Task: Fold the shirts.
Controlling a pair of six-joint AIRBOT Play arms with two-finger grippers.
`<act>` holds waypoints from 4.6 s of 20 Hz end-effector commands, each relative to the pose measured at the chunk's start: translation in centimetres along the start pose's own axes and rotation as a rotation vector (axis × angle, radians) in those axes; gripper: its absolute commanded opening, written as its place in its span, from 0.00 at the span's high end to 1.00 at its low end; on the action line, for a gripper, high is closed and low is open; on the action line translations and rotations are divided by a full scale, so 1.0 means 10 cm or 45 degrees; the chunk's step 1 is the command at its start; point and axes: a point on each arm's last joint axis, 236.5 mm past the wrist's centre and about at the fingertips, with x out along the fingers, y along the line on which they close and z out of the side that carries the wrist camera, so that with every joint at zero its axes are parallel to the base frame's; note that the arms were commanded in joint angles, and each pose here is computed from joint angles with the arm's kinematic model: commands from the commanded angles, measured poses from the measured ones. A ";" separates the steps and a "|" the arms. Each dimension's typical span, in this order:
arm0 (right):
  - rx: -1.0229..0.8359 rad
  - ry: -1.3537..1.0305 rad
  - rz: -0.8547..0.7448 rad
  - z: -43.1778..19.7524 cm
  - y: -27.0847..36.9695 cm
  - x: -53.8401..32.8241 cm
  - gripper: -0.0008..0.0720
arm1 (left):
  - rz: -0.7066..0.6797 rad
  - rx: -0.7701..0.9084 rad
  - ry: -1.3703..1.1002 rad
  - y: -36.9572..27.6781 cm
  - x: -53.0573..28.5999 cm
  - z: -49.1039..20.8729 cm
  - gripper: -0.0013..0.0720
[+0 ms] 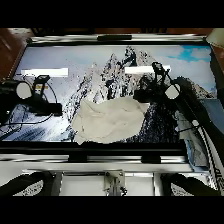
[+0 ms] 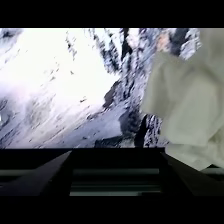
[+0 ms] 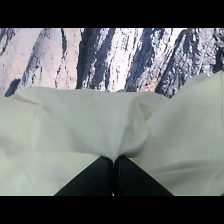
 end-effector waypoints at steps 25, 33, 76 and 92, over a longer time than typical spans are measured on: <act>-0.091 0.075 -0.103 -0.14 -0.09 -0.32 0.90 | -0.347 0.101 0.022 -0.80 0.71 -0.25 0.93; -0.367 -0.988 -0.250 1.51 0.62 -3.13 0.90 | -0.109 0.120 -1.749 -0.22 -4.60 0.47 0.93; 0.547 0.707 0.022 -2.03 -0.45 -0.29 0.24 | -0.255 -0.051 -0.783 -0.56 -0.77 0.92 0.93; 0.811 0.536 0.119 -1.99 -0.19 0.54 0.51 | -0.253 -0.050 -0.777 -0.56 -0.76 0.91 0.93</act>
